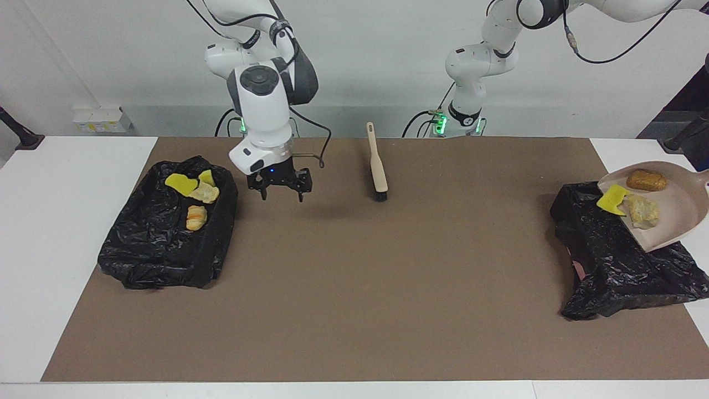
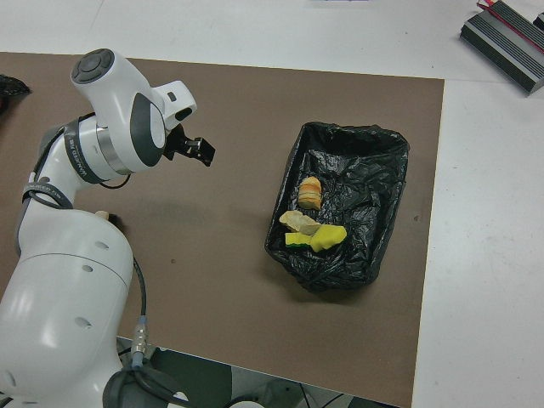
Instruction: Sweep and dump trash in bin
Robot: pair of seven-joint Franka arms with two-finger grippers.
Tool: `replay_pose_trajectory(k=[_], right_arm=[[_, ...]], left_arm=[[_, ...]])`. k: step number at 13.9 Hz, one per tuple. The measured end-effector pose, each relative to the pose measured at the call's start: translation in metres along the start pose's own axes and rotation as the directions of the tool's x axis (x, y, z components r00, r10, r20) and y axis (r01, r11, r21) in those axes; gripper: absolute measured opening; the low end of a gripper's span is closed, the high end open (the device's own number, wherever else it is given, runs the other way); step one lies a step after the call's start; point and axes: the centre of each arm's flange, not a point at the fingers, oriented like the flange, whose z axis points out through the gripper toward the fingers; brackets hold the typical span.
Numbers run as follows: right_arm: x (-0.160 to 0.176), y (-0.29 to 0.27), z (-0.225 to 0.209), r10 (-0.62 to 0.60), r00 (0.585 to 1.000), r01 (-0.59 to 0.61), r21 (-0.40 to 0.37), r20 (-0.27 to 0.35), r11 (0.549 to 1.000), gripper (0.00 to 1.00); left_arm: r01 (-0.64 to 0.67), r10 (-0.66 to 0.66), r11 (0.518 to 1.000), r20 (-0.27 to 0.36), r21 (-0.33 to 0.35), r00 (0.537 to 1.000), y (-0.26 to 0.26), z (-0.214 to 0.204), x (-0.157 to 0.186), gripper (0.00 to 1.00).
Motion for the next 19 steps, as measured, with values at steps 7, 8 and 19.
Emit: replay_pose_trajectory(k=[7, 8, 19], right_arm=[[-0.008, 0.118, -0.099, 0.019, 1.000, -0.019, -0.018, 0.013, 1.000, 1.00], [-0.010, 0.130, -0.110, 0.024, 1.000, -0.024, -0.015, 0.012, 1.000, 1.00], [-0.009, 0.191, -0.164, 0.018, 1.000, -0.018, 0.008, -0.003, 1.000, 1.00]], left_arm=[[-0.090, 0.097, 0.995, 0.314, -0.037, 0.945, -0.036, -0.047, 0.051, 0.33], [-0.090, 0.099, 0.995, 0.328, -0.042, 0.939, -0.034, -0.052, 0.050, 0.33], [0.343, -0.349, 0.937, -0.125, -0.069, 0.929, -0.038, -0.098, 0.202, 0.33]])
